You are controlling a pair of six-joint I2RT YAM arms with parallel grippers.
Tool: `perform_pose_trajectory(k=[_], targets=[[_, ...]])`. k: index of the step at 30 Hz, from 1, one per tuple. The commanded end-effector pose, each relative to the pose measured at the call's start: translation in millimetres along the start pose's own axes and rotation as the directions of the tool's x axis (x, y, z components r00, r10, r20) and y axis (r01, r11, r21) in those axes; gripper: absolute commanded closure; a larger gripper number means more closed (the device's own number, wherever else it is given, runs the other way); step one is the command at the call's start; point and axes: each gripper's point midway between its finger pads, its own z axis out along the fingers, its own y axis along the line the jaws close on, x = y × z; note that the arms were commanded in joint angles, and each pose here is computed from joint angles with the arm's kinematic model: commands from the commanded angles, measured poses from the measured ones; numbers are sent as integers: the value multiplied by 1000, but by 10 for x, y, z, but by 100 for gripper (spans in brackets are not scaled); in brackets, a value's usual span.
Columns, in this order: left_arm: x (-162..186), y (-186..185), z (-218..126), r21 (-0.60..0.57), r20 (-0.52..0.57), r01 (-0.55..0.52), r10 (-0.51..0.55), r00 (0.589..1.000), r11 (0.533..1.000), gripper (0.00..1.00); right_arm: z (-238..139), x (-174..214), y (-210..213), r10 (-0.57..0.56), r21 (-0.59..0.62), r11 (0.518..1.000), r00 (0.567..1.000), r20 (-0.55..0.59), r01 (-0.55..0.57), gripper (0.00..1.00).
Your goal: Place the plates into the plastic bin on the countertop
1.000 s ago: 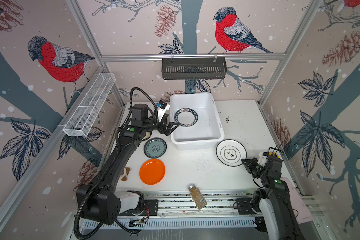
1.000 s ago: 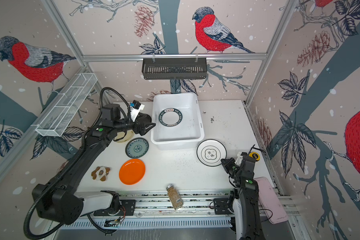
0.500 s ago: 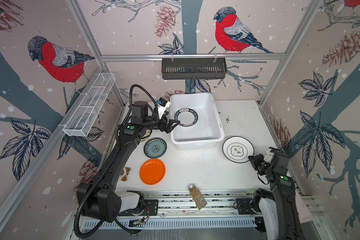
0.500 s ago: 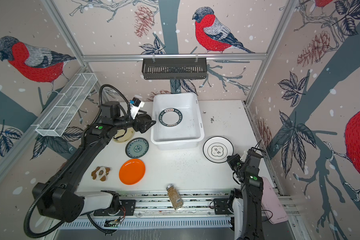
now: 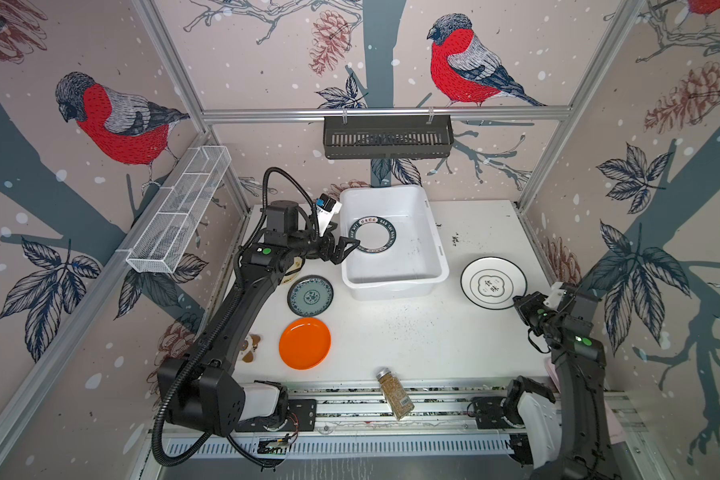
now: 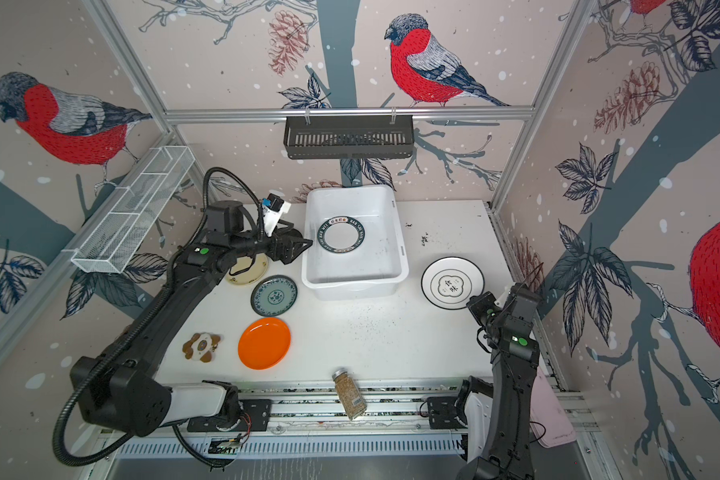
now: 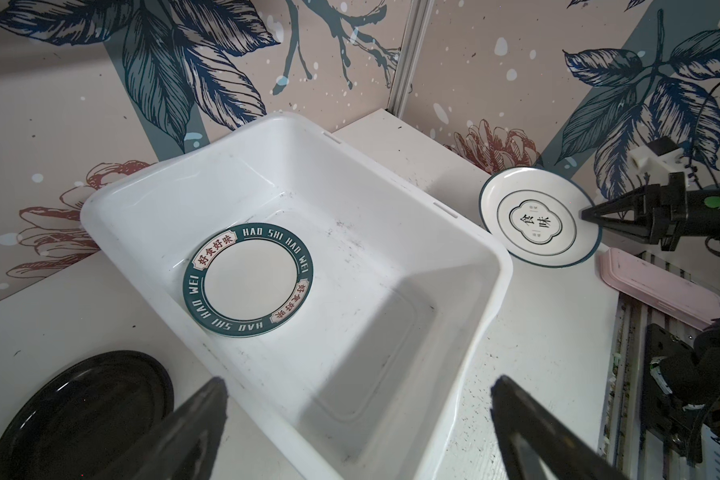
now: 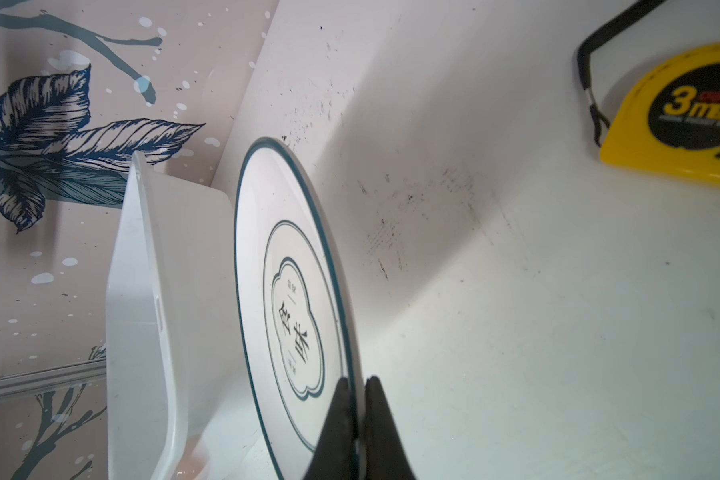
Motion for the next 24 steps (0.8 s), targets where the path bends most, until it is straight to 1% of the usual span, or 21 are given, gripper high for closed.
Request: perform_pose_trajectory(k=[1,7,11,16,18,24], targets=[[-46,50,14,-19,2,-13,13,1000,1000,2,-37,-220,176,-55,-33,998,997,60,57,99],[-43,146,66,-42,-21,-13,12,1000,999,2,-51,-457,366,-66,-55,996,993,96,72,98],[-39,127,91,-18,-40,-27,26,999,999,2,-39,-594,502,-73,-77,994,992,101,81,98],[-38,200,90,-56,-57,-39,36,998,998,2,-43,-754,715,-95,-112,988,989,113,108,98],[-19,218,96,-61,-64,-37,33,997,997,2,-41,-801,848,-119,-141,981,986,118,135,98],[-7,268,121,-77,-70,-19,14,997,997,2,58,-864,1300,-211,-165,960,971,110,227,98]])
